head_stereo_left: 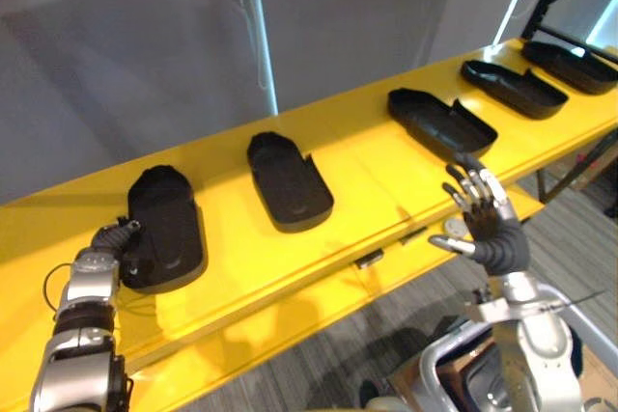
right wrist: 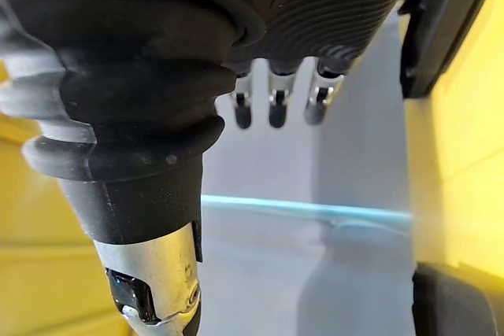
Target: Walk over and take plastic housings, then place them on the shelf
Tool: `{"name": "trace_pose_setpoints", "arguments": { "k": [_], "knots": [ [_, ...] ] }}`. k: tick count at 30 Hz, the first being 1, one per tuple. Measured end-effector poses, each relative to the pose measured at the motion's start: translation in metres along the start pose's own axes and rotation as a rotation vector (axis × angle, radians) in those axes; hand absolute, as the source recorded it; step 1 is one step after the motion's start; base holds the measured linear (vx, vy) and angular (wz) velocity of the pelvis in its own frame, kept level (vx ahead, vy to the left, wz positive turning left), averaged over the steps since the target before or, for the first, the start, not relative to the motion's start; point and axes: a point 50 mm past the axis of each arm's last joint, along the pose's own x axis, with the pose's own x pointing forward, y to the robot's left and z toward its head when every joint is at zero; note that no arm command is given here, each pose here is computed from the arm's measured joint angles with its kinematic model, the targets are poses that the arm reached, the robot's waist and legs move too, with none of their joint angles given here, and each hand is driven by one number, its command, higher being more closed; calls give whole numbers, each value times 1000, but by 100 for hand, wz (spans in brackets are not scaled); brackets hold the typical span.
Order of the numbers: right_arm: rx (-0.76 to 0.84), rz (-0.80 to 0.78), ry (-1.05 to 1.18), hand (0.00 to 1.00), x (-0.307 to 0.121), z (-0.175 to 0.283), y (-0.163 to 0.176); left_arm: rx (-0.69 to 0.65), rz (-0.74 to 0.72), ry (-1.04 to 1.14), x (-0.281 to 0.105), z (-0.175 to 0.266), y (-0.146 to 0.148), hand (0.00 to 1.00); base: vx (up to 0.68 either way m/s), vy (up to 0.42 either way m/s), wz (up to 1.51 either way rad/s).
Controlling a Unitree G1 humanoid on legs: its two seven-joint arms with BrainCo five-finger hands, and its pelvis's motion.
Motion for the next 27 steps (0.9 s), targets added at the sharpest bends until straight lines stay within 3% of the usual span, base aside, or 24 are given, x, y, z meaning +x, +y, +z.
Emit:
{"name": "trace_pose_setpoints", "arguments": {
  "k": [9, 19, 27],
  "knots": [
    [0, -18, -11, 0, -1, 3, -7, -50, 57, -7, 0, -2, 2, 0, 0, 0, 0],
    [-7, 18, -10, 0, -2, 4, -7, -183, 271, -52, -2, 1, 16, 0, 0, 0, 0],
    [-19, 32, -46, 0, -7, 7, -4, -346, 441, -219, -12, 27, 40, 0, 0, 0, 0]
  ]
}}
